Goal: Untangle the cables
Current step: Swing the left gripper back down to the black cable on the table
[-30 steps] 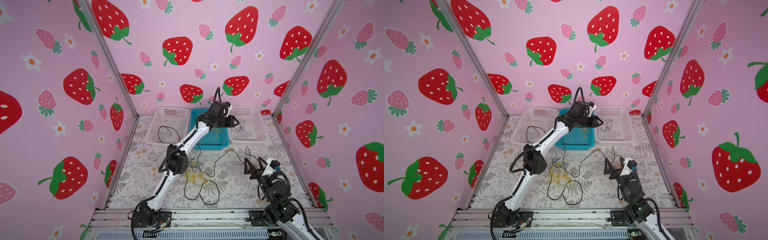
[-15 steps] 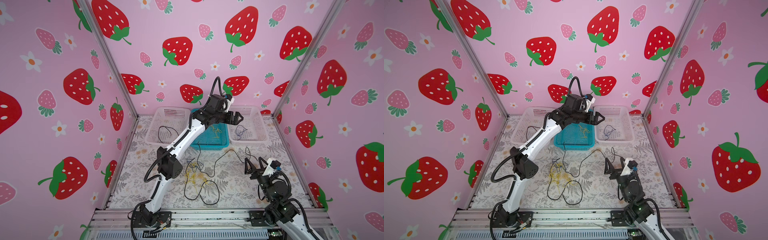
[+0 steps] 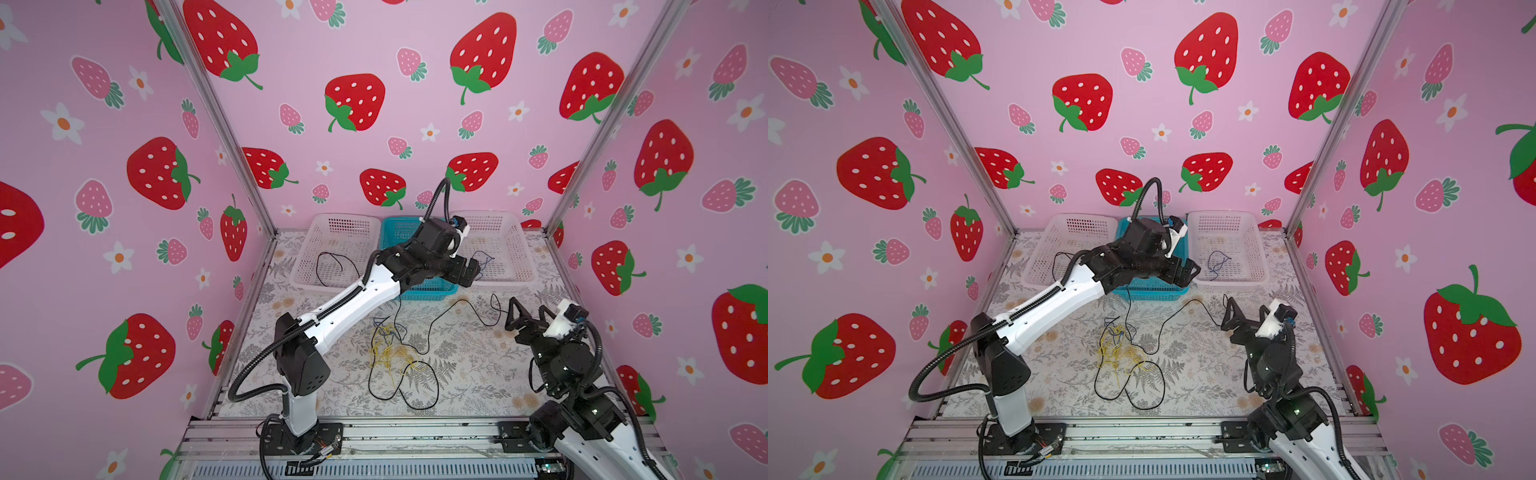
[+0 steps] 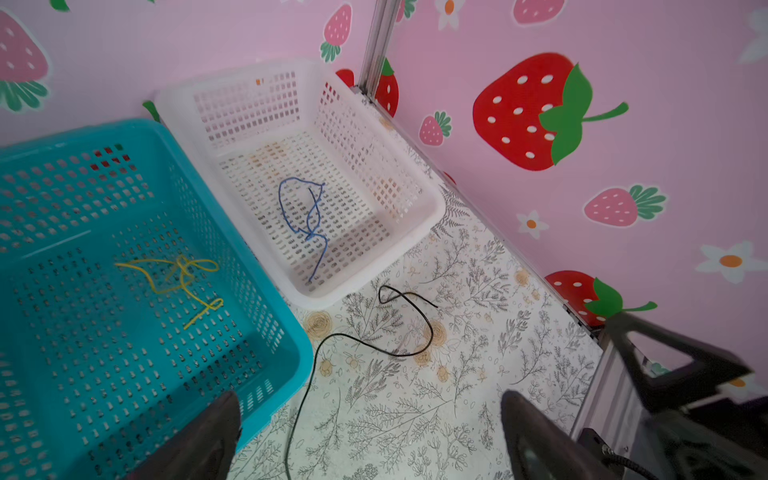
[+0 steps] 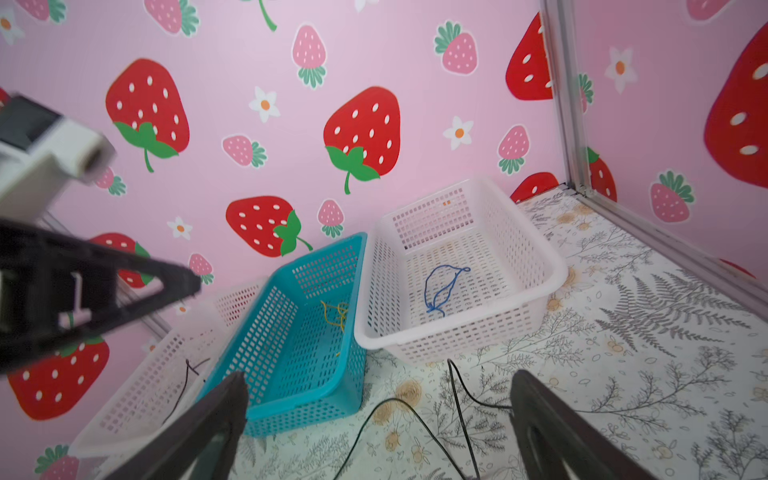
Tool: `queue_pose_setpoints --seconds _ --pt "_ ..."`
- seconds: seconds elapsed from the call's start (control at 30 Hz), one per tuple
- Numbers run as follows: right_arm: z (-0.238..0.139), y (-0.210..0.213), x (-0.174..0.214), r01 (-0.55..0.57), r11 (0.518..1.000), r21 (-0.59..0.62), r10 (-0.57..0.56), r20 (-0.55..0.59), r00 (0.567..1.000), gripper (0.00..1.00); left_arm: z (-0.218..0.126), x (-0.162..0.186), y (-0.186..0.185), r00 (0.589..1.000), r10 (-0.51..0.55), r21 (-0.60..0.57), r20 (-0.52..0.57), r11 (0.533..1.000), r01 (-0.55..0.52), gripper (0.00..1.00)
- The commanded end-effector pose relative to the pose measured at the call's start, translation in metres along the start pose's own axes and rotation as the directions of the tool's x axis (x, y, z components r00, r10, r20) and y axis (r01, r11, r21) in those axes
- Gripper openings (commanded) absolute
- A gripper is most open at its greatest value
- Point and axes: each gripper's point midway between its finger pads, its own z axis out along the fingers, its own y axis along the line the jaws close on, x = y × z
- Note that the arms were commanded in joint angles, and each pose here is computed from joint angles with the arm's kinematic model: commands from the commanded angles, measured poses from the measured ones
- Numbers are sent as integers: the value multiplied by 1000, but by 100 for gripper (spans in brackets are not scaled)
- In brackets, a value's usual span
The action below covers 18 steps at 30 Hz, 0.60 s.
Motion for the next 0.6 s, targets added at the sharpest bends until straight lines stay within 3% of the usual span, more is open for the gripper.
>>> queue_pose_setpoints --seconds 0.0,0.3,0.57 --pt "-7 -27 -3 -3 986 165 8 -31 999 99 23 20 5 993 -91 -65 -73 994 86 99" --pt "-31 -30 -45 -40 986 165 30 61 998 99 77 48 -25 977 -119 -144 -175 985 94 99" --pt "-40 -28 -57 -13 988 152 3 67 998 99 120 66 -57 973 -121 -56 -195 992 112 100"
